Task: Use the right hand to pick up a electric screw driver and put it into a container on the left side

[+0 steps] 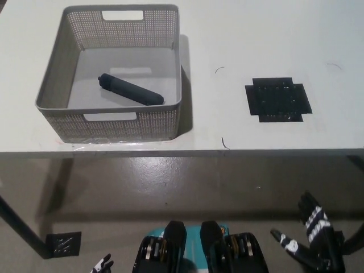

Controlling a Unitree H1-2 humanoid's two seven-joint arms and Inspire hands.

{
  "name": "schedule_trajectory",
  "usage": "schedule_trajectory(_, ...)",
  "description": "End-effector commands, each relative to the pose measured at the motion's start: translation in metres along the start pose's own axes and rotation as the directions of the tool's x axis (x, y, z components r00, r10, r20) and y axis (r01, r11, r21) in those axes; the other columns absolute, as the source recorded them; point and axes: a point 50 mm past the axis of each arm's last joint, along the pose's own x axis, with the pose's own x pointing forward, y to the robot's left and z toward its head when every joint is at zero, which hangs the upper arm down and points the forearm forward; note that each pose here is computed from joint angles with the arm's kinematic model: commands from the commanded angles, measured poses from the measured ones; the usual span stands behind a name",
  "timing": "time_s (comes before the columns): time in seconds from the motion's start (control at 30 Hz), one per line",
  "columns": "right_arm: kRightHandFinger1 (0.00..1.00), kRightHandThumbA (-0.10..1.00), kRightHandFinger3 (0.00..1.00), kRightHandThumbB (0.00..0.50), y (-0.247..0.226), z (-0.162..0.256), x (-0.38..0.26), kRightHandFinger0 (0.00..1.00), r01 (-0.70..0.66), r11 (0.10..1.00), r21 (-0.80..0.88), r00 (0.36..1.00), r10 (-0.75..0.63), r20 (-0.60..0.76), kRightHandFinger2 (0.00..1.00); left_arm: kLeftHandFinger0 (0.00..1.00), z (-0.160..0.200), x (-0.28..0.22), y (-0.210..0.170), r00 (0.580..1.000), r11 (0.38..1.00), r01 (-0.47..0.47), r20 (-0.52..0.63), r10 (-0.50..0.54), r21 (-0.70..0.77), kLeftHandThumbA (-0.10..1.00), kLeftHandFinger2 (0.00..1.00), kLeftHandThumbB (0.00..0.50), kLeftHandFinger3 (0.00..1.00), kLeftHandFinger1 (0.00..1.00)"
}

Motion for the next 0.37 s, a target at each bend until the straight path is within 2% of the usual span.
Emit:
schedule_trajectory(0.0, 1.00, 0.97, 1.00, 0.290, -0.003, -0.012, 0.000, 1.00, -0.018, 0.997, 0.069, 0.999, 0.016, 0.035, 1.00, 1.00, 0.006, 0.004, 0.010, 0.998, 1.000, -0.029, 0.054, 0.029, 0.011, 1.00, 1.00, 0.115, 1.00, 1.00)
schedule_trajectory(0.17, 1.00, 1.00, 1.00, 0.284, -0.007, -0.021, 0.005, 1.00, 0.004, 0.998, 0.060, 1.000, -0.004, 0.014, 1.00, 1.00, 0.010, 0.013, 0.010, 0.997, 0.999, -0.039, 0.066, 0.038, 0.016, 1.00, 1.00, 0.137, 1.00, 1.00)
schedule_trajectory(0.27, 1.00, 1.00, 1.00, 0.257, -0.008, -0.023, 0.004, 1.00, -0.007, 0.996, 0.094, 1.000, 0.005, 0.011, 1.00, 1.00, 0.012, 0.017, 0.010, 0.996, 0.999, -0.046, 0.077, 0.046, 0.003, 1.00, 1.00, 0.139, 1.00, 1.00)
schedule_trajectory(0.33, 1.00, 1.00, 1.00, 0.257, -0.009, -0.025, 0.002, 1.00, -0.005, 0.995, 0.103, 1.000, 0.005, 0.007, 1.00, 1.00, 0.012, 0.017, 0.010, 0.995, 0.999, -0.053, 0.080, 0.053, 0.001, 1.00, 1.00, 0.131, 1.00, 1.00)
